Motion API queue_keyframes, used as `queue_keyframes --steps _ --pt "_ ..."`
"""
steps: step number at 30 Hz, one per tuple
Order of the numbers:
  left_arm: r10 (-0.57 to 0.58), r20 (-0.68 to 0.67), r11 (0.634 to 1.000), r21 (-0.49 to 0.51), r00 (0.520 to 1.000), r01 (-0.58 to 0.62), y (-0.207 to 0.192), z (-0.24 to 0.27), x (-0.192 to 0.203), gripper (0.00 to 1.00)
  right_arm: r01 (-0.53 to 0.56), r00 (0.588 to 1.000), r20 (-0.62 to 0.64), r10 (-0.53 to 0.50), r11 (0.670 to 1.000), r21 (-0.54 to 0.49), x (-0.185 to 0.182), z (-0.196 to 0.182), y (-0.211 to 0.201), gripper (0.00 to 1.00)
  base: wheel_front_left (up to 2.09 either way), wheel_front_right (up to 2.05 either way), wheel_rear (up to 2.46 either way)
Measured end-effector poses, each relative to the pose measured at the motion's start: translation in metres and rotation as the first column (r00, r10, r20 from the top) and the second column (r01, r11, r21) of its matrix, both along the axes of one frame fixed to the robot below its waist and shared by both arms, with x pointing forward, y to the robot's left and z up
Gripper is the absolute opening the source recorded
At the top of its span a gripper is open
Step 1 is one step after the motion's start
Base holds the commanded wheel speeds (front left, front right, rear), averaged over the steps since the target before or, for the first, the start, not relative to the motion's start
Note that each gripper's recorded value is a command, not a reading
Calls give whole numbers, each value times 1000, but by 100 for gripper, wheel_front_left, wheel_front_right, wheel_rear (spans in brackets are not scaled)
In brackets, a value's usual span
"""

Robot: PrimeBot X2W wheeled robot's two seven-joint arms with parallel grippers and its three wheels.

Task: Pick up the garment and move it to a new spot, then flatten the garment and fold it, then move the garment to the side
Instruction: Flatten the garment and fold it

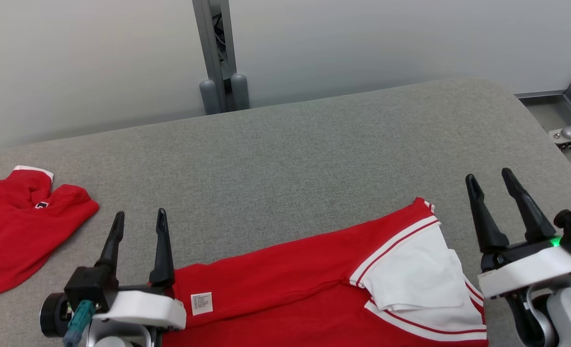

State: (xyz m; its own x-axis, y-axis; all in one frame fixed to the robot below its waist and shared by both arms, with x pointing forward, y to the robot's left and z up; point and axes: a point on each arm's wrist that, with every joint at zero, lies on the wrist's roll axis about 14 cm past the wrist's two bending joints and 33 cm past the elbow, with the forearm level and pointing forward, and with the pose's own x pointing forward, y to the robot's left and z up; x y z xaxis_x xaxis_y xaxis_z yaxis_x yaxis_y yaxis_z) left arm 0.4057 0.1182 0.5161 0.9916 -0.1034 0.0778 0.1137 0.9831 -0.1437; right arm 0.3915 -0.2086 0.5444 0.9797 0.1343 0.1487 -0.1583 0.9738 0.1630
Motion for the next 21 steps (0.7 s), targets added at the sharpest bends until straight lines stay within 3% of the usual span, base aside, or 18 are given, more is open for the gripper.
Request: queue_keyframes --steps 21 --pt "57 -51 998 27 997 -56 23 -27 -35 100 -19 1000 -1 19 1000 15 -19 -13 36 100 0 0 0"
